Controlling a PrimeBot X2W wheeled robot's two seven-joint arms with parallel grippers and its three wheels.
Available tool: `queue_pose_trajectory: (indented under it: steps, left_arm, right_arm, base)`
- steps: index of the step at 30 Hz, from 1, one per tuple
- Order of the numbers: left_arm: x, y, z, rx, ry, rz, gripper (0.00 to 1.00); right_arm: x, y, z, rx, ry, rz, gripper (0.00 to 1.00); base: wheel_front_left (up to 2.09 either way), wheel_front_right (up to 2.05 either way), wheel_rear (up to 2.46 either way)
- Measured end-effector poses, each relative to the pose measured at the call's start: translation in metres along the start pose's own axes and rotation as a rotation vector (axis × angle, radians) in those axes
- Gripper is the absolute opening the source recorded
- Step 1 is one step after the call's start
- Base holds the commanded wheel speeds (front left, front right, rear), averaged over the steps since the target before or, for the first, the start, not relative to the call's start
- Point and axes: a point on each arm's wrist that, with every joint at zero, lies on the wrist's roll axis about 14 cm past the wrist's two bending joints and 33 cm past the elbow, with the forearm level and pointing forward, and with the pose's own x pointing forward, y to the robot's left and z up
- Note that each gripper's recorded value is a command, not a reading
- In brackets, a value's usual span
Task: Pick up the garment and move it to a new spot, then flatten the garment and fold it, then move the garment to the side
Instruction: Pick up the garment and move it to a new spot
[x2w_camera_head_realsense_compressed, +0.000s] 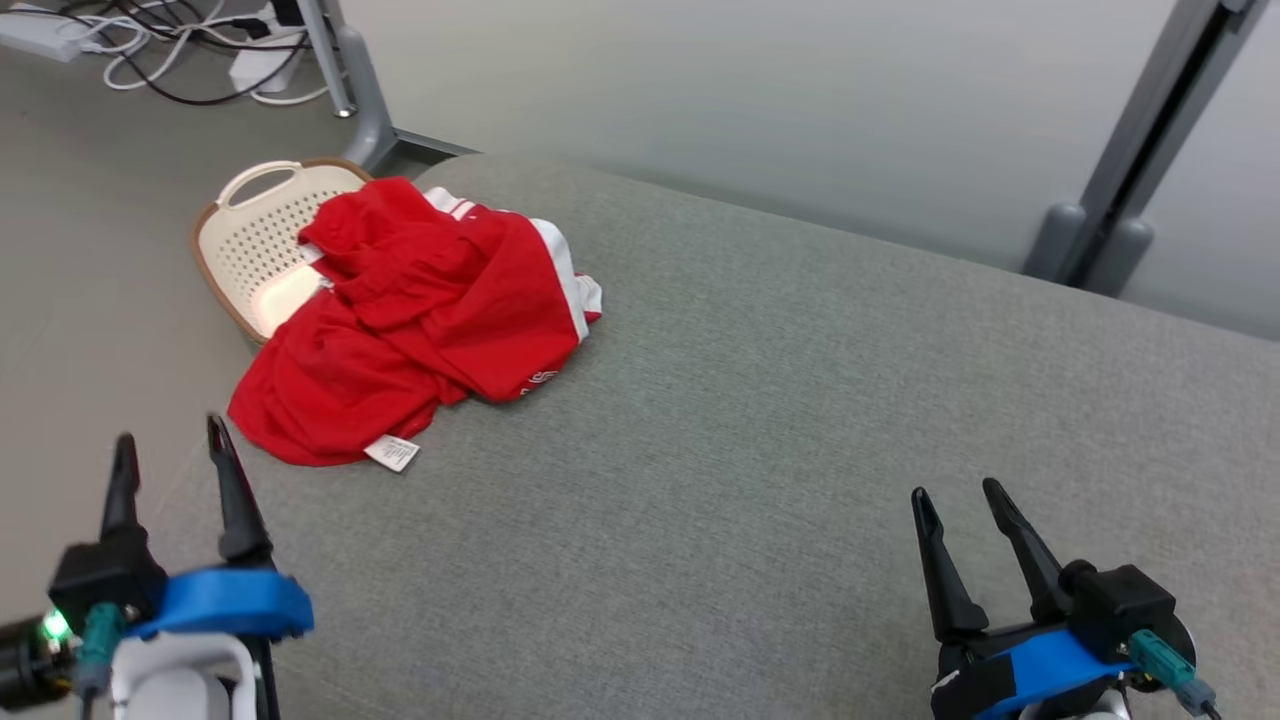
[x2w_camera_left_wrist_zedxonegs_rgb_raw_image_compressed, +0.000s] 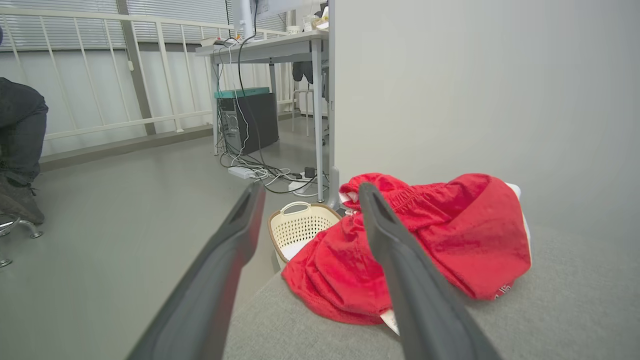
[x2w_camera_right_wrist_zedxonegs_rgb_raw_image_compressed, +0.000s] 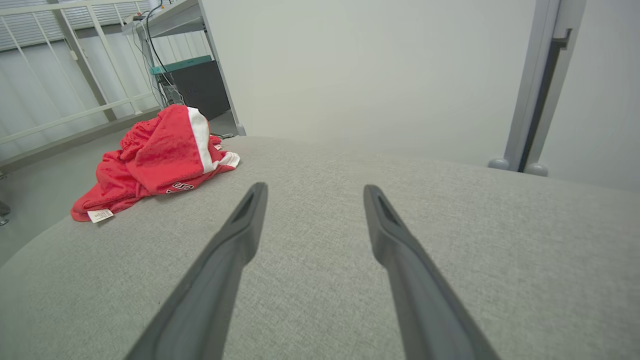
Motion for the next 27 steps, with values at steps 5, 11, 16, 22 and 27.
queue_pose_trajectory:
  steps: [5,11,16,22,27]
  left_arm:
    - [0.044,-0.016,0.029,-0.007,-0.077,-0.039,1.00]
    - [0.103,-0.041,0.062,0.009,-0.162,-0.100,1.00]
    - [0.144,-0.073,0.057,0.042,-0.150,-0.172,1.00]
    - [0.180,-0.110,0.021,0.058,-0.055,-0.246,1.00]
    - [0.196,-0.138,-0.027,0.088,0.087,-0.304,1.00]
  right_arm:
    - [0.003,-0.016,0.000,-0.025,-0.007,-0.033,1.00]
    - [0.009,-0.043,0.004,-0.048,-0.033,-0.091,1.00]
    - [0.009,-0.069,0.001,-0.054,-0.038,-0.150,1.00]
    - [0.005,-0.098,-0.008,-0.056,-0.024,-0.218,1.00]
    - [0.004,-0.116,-0.018,-0.060,-0.006,-0.257,1.00]
  base:
    - [0.00,0.00,0.00]
    - [0.00,0.00,0.00]
    - [0.00,0.00,0.00]
    - [0.00,0.00,0.00]
    - [0.00,0.00,0.00]
